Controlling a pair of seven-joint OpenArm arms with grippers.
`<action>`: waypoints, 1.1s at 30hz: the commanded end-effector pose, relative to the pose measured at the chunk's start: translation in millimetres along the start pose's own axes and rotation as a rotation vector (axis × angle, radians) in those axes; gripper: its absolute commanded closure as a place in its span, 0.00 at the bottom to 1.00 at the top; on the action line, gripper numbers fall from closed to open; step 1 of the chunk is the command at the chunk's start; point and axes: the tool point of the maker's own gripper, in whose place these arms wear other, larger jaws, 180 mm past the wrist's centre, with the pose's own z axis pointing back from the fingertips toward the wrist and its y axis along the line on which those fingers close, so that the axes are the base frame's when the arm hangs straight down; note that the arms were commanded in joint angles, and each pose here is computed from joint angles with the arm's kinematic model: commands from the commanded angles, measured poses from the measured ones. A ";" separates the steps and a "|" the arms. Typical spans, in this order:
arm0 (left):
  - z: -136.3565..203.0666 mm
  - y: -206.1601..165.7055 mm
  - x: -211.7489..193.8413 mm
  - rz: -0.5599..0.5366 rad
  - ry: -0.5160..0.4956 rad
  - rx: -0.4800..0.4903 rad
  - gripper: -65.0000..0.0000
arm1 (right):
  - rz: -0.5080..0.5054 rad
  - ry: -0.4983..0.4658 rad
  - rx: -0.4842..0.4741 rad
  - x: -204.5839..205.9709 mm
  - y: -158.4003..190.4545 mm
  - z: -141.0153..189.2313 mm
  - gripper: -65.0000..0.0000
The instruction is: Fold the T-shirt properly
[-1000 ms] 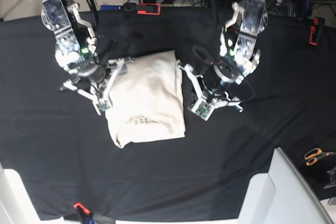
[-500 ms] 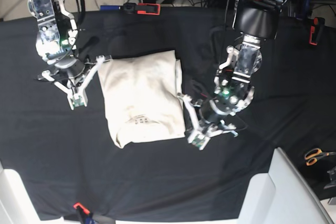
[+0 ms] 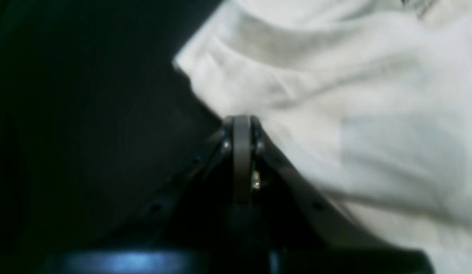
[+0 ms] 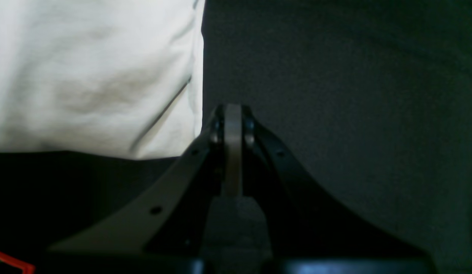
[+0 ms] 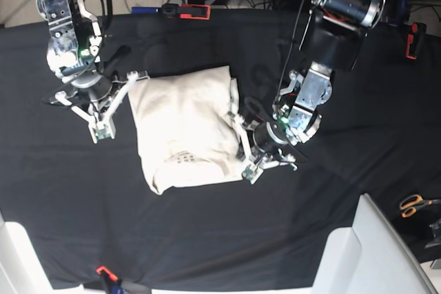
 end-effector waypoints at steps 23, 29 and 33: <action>-35.1 33.5 97.4 0.037 -0.207 0.021 1.00 | 0.003 -0.039 -0.015 11.3 -5.1 2.4 1.00; -29.5 61.8 115.6 0.053 -0.237 0.064 1.00 | 0.003 -0.038 -0.014 10.6 -4.9 2.4 1.00; -18.4 93.5 143.3 0.263 -0.345 0.112 1.00 | 0.004 -0.045 -0.016 14.0 -5.8 1.8 1.00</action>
